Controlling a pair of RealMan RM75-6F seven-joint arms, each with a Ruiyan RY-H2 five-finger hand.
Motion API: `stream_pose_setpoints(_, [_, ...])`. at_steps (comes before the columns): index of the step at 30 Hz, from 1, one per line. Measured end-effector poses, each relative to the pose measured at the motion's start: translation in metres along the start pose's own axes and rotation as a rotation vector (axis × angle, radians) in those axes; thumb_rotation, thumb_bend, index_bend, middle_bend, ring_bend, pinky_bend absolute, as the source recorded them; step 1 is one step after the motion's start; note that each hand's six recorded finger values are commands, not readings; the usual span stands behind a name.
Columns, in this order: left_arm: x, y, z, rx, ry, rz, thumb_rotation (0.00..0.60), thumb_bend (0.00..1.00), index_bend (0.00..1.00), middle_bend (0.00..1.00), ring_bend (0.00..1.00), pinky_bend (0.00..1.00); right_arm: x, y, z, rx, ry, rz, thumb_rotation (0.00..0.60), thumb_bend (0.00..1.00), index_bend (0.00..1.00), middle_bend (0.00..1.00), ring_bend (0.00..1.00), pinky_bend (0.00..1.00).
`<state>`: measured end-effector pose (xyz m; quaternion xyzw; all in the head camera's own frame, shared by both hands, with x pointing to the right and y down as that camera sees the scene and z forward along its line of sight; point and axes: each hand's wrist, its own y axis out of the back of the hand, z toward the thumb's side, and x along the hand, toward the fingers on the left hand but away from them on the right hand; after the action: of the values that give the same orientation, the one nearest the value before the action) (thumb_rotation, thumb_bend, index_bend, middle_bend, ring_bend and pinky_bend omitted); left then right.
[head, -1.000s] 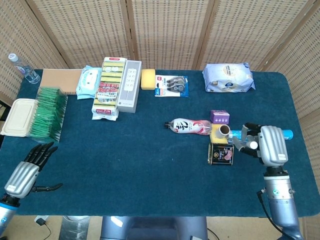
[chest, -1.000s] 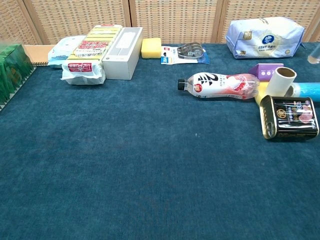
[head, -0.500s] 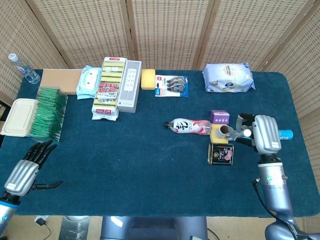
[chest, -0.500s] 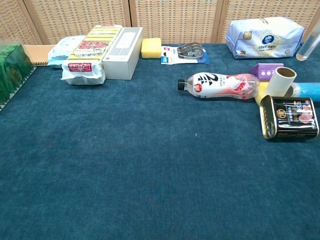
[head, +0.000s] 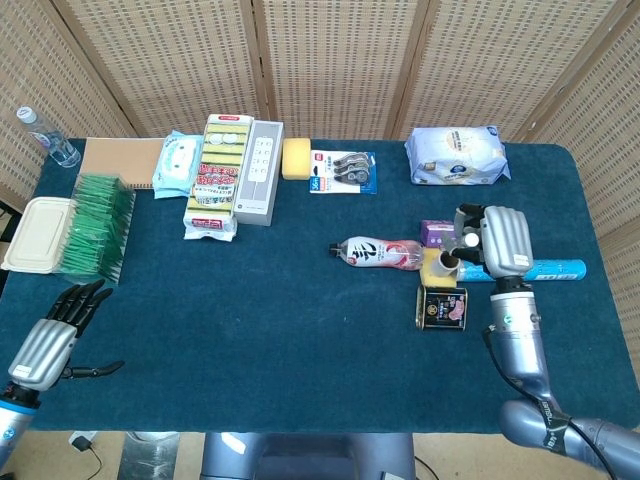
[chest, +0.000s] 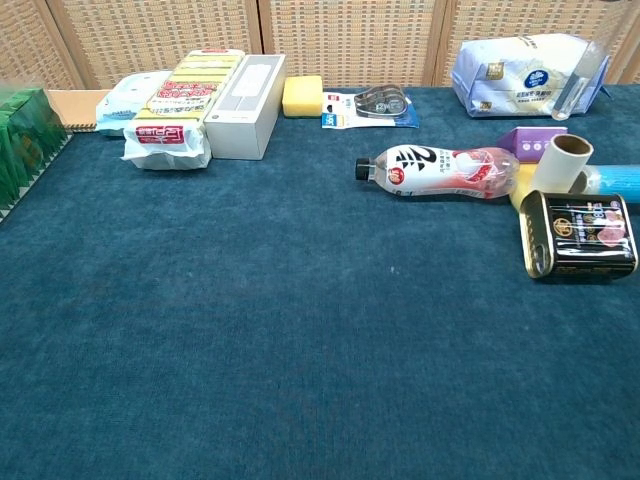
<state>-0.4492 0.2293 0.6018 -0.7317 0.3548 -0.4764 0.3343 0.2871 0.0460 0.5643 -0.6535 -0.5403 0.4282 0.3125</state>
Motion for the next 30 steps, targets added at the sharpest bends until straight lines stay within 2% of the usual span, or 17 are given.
stream_pose_setpoints(10, [0.000, -0.001, -0.001, -0.001, 0.002, -0.003, 0.388, 0.00, 0.00, 0.00, 0.00, 0.03, -0.001, 0.003, -0.009, 0.032, -0.019, -0.015, 0.600, 0.44, 0.81, 1.00, 1.00, 0.99])
stream_pose_setpoints(30, [0.001, -0.003, 0.000, 0.005, 0.002, -0.010, 0.388, 0.00, 0.00, 0.00, 0.00, 0.03, 0.002, -0.012, -0.028, 0.061, -0.066, 0.035, 0.600, 0.44, 0.81, 1.00, 1.00, 0.99])
